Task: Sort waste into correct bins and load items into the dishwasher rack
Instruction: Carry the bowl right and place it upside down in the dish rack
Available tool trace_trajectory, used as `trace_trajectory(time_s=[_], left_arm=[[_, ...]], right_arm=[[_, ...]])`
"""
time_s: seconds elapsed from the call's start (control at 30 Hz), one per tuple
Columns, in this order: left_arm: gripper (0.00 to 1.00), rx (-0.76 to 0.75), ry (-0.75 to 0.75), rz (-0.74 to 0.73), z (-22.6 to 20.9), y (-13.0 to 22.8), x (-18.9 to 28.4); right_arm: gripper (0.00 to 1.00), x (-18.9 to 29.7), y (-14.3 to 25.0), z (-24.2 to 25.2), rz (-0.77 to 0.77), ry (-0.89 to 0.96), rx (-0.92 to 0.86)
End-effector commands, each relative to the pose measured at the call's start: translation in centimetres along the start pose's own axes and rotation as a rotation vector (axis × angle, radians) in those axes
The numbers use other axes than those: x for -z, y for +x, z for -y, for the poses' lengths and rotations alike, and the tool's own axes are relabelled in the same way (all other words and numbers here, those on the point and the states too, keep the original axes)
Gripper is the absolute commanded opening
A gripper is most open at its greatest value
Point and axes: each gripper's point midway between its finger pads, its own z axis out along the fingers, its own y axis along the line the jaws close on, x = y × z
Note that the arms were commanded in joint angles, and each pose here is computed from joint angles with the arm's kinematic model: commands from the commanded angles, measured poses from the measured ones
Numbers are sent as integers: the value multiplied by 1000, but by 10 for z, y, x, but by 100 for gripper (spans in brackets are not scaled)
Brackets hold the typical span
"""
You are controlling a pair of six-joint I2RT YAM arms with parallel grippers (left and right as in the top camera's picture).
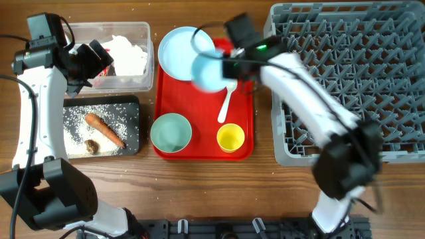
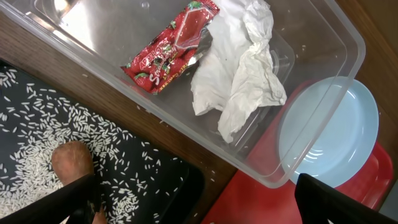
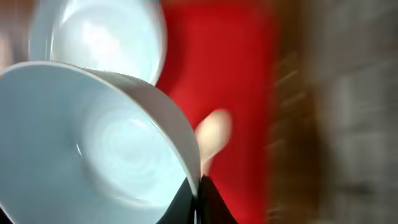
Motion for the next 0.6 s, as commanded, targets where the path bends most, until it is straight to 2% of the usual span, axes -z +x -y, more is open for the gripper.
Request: trace_trajectory(time_s=[0.0,0.1,0.27,0.37,0.57], left_arm=[[100,4,-1,15,-1,-2,5],[100,4,-1,15,-1,-2,5],[100,4,-1,15,-1,-2,5],[100,4,-1,15,-1,-2,5],[100,4,-1,15,-1,-2,5]], right_arm=[[4,102,-83,113,419,527,-50],[4,118,-109,163,477,798,25],[4,83,-161,202,378,1153,385],[4,52,-167,204,276,1239,546],[4,17,-154,209,190,1271,589]])
